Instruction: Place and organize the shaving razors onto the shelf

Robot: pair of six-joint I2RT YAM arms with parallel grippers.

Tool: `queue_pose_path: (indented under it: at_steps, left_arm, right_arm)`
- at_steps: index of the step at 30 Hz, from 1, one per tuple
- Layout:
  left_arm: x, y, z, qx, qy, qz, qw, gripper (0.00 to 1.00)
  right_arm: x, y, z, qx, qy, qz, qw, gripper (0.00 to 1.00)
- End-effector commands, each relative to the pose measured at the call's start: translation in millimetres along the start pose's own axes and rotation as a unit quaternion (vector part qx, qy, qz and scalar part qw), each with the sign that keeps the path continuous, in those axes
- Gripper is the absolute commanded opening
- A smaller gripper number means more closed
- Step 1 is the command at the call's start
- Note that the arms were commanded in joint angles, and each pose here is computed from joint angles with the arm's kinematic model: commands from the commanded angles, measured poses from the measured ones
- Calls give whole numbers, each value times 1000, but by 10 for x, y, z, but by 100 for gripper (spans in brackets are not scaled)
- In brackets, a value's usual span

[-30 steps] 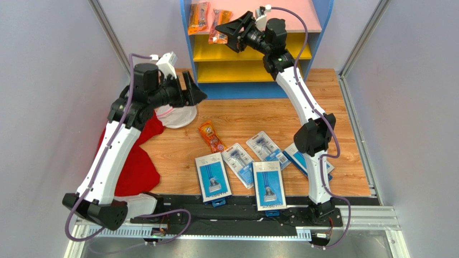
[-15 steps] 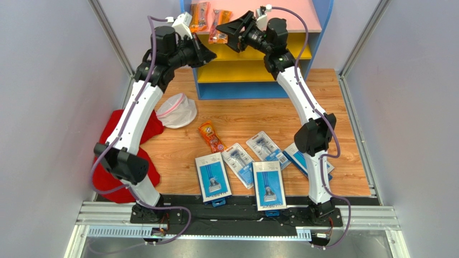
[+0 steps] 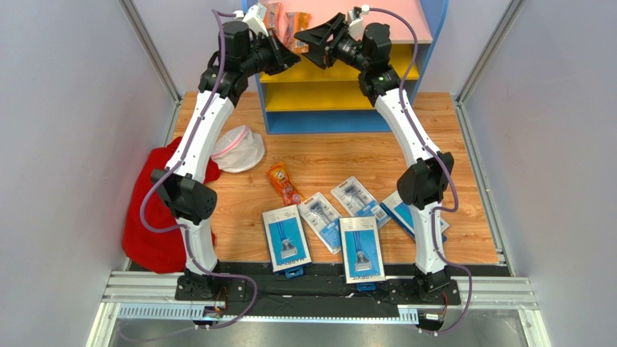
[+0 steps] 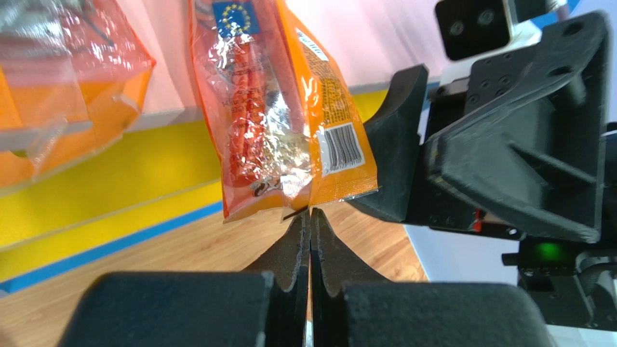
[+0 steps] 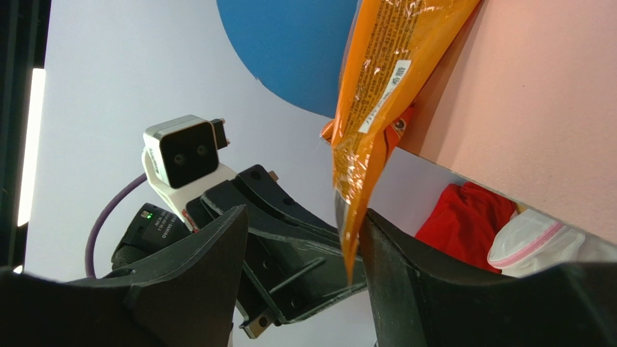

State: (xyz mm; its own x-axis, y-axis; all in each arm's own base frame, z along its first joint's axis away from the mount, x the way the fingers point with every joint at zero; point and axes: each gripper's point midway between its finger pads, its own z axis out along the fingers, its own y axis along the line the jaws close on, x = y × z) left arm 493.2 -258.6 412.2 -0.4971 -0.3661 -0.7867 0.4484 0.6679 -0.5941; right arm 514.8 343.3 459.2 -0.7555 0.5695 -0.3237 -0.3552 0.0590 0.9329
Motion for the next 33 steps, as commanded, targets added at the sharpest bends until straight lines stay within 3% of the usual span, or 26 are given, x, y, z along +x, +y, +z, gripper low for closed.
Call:
queue_pose_path:
  at_steps: [1,17,33]
  left_arm:
    - [-352,-217,-62,19,-57,12,998,0]
    - [-446,-120,226,22,-72,5,997,0]
    - [-913,-697,-315,71,-141,56,986,0]
  right_arm:
    - [-25,114,-106,3,2,8,1000,63]
    - [0,107,-266,15,9,-1,1000,63]
    - [-147,205,-190,-19,-6,6,1000,62]
